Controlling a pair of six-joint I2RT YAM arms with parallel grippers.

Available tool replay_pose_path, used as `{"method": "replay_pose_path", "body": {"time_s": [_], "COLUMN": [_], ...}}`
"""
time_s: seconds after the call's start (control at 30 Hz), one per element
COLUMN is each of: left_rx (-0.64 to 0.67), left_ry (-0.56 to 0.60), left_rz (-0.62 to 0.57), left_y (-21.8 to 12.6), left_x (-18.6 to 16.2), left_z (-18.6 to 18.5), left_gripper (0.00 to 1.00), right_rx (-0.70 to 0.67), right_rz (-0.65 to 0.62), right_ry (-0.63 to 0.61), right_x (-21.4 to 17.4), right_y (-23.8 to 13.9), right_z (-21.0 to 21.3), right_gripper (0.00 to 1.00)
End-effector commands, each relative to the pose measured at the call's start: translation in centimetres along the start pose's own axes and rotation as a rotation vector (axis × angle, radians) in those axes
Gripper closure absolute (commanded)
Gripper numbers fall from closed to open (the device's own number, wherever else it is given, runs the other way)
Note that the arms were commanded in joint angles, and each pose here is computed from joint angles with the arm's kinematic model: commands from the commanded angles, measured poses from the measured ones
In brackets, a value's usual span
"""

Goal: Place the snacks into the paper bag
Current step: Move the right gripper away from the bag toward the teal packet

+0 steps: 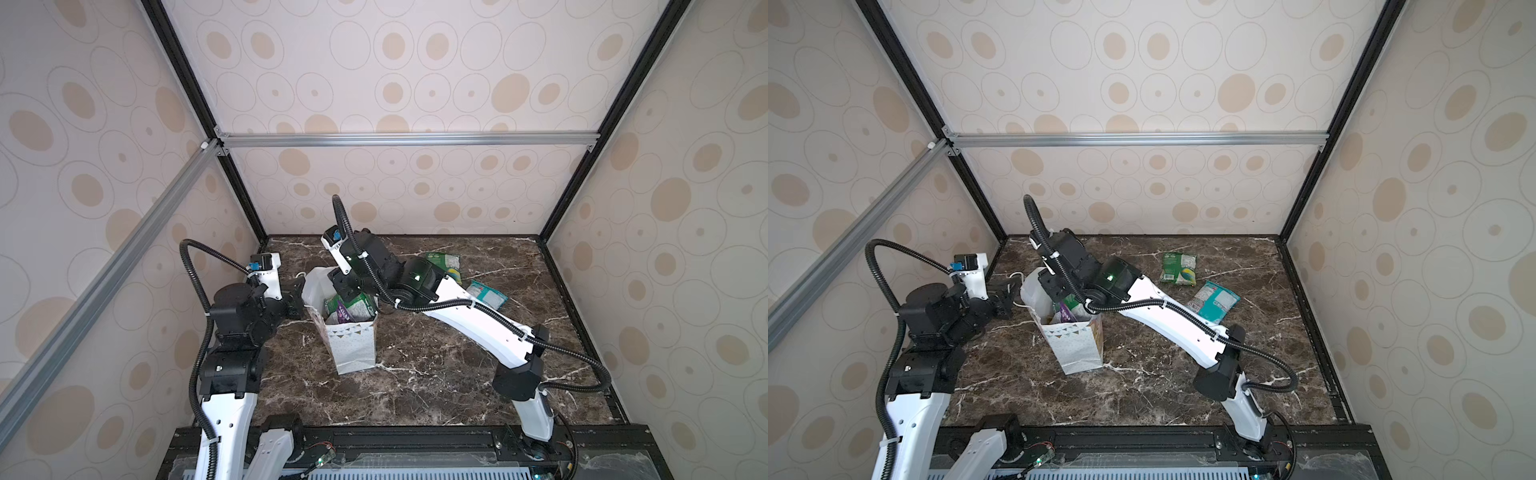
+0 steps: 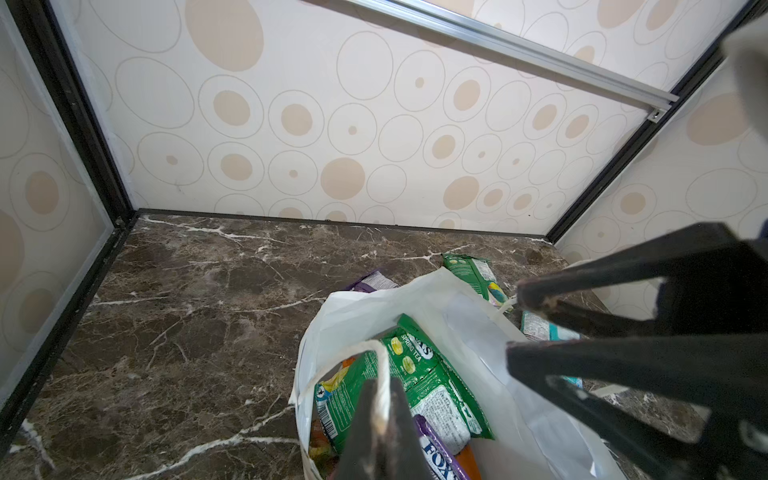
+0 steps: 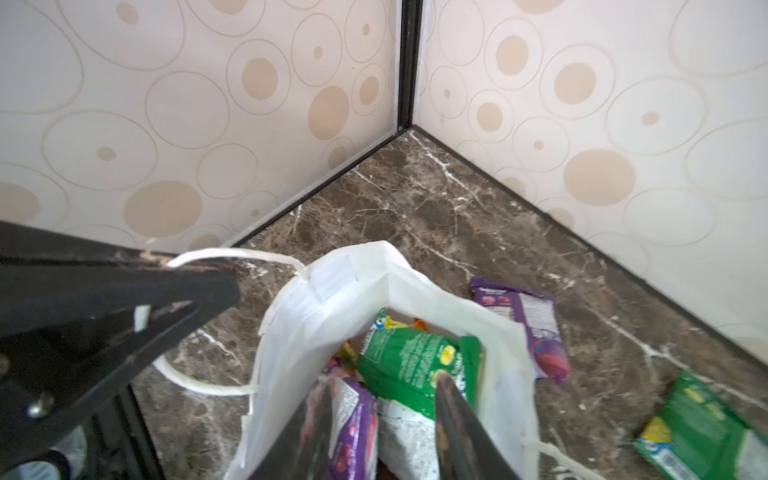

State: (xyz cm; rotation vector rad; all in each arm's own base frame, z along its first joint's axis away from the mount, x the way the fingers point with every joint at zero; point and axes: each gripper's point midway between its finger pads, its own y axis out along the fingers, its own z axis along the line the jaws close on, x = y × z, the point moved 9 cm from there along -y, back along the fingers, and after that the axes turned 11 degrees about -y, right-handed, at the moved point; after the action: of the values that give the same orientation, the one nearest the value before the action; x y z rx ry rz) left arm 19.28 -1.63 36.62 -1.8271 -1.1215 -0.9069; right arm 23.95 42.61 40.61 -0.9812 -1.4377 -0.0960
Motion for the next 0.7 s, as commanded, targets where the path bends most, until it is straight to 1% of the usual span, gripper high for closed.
{"method": "replay_pose_path", "body": {"time_s": [0.0, 0.17, 0.27, 0.37, 0.53, 0.67], "left_rx": [-0.008, 0.0, 0.007, 0.004, 0.001, 0.047], "left_ry": [0.063, 0.079, 0.088, 0.095, 0.111, 0.11], "left_rz": [-0.057, -0.063, -0.088, -0.116, -0.145, -0.161], "left_y": [-0.4, 0.4, 0.4, 0.3, 0.6, 0.7], "left_x": [1.3, 2.2, 2.8, 3.8, 4.8, 4.9], "left_z": [-0.5, -0.5, -0.6, -0.9, -1.1, -0.7], "left_gripper": [1.0, 1.0, 1.0, 1.0, 1.0, 1.0], "right_rx": [-0.036, -0.047, -0.069, -0.121, -0.222, -0.314], "right_rz": [0.033, -0.015, -0.017, -0.043, -0.094, -0.078], "right_ry": [-0.063, -0.07, -0.067, -0.05, 0.028, 0.125], "right_x": [-0.2, 0.3, -0.8, -1.7, -5.0, -9.1], "right_y": [-1.2, -4.5, -5.8, -8.0, -12.5, -15.6], "right_z": [0.2, -0.2, -0.7, -1.7, -4.1, -6.6], "right_gripper": [0.56, 0.56, 0.55, 0.55, 0.53, 0.52]}}
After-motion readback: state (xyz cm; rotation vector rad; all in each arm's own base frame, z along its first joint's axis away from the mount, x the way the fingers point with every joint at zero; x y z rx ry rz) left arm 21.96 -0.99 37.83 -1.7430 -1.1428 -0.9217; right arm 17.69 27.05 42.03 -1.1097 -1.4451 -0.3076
